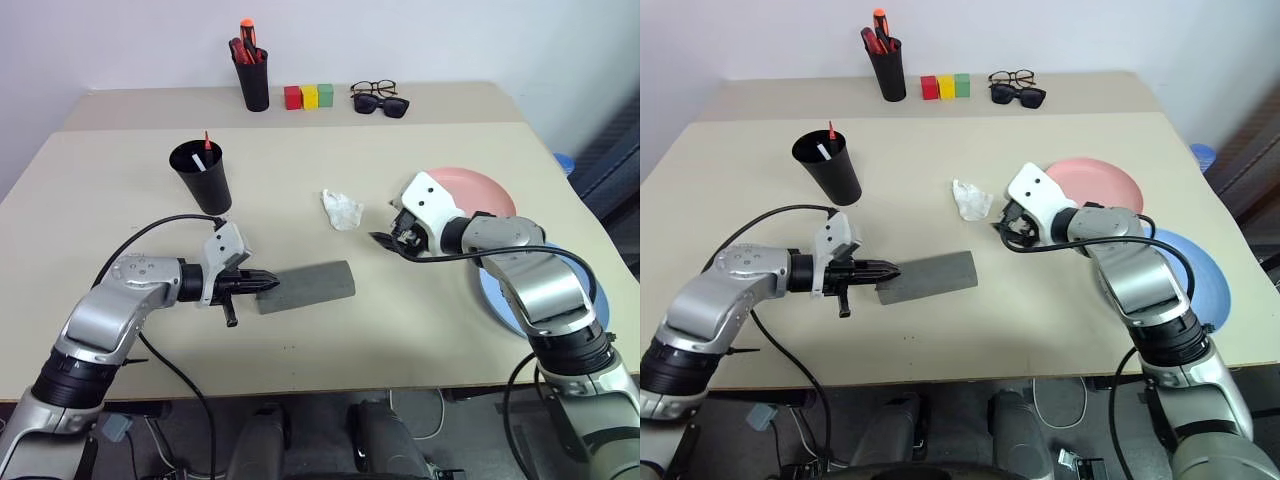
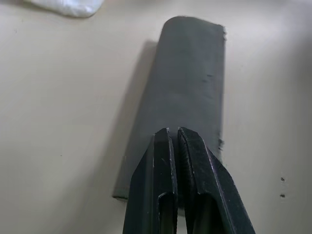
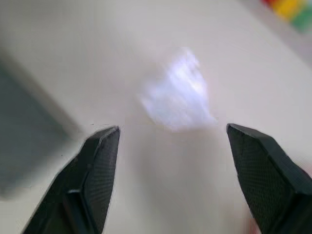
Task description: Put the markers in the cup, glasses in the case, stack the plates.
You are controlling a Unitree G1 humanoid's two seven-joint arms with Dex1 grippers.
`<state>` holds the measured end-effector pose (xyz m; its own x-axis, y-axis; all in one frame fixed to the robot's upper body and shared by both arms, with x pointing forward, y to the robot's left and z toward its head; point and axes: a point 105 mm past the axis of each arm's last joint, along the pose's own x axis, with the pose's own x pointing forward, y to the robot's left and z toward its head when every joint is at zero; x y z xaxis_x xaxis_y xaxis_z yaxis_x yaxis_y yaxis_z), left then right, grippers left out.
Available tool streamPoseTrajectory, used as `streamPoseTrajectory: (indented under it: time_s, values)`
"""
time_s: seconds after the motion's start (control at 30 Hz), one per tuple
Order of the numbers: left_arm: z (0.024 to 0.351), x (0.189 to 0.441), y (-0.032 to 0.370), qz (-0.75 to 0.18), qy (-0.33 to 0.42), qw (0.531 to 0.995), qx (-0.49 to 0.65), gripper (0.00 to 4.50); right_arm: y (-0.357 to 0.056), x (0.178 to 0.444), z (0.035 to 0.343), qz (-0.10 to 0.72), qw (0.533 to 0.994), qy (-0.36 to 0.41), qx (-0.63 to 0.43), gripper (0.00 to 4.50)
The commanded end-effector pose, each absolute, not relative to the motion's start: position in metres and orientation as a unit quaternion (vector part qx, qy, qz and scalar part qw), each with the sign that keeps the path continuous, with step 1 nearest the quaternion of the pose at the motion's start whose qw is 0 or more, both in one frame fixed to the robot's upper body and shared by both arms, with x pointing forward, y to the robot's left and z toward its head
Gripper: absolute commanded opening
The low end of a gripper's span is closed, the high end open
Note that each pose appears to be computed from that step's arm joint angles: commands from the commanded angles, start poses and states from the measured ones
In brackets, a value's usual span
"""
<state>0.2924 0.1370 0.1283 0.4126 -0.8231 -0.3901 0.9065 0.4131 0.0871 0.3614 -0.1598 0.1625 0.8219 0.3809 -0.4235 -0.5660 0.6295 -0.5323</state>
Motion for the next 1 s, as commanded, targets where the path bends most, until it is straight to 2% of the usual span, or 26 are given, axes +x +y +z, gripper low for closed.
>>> streamPoseTrajectory:
  time_s: [0.03, 0.27, 0.33, 0.4, 0.53, 0.57, 0.67, 0.83, 1.0]
  values:
    - [0.157, 0.297, 0.136, -0.501, 0.036, 0.849, 0.161, 0.21, -0.189, 0.369, 0.158, 0.195, 0.886, 0.144, -0.396, 3.52]
    - [0.16, 0.292, 0.129, -0.503, 0.014, 0.854, 0.131, 0.21, -0.215, 0.381, 0.14, 0.121, 0.899, 0.171, -0.385, 3.52]
    - [0.16, 0.293, 0.127, -0.501, 0.009, 0.855, 0.137, 0.17, -0.214, 0.382, 0.135, 0.122, 0.9, 0.172, -0.382, 2.99]
    - [0.159, 0.293, 0.127, -0.501, 0.008, 0.855, 0.137, 0.17, -0.214, 0.383, 0.134, 0.121, 0.9, 0.169, -0.383, 2.21]
    - [0.16, 0.292, 0.125, -0.503, 0.006, 0.854, 0.134, 0.17, -0.208, 0.386, 0.138, 0.124, 0.893, 0.144, -0.408, 0.3]
    - [0.16, 0.292, 0.125, -0.502, 0.005, 0.855, 0.134, 0.17, -0.206, 0.387, 0.139, 0.127, 0.892, 0.138, -0.411, 0.05]
    - [0.161, 0.296, 0.126, -0.493, -0.001, 0.86, 0.131, 0.17, -0.195, 0.386, 0.148, 0.14, 0.879, 0.098, -0.446, 0.05]
    - [0.166, 0.298, 0.121, -0.496, -0.014, 0.86, 0.118, 0.17, -0.195, 0.374, 0.187, 0.125, 0.874, 0.041, -0.468, 0.05]
    - [0.165, 0.305, 0.119, -0.505, -0.012, 0.856, 0.114, 0.17, -0.22, 0.334, 0.214, 0.114, 0.899, 0.041, -0.422, 0.05]
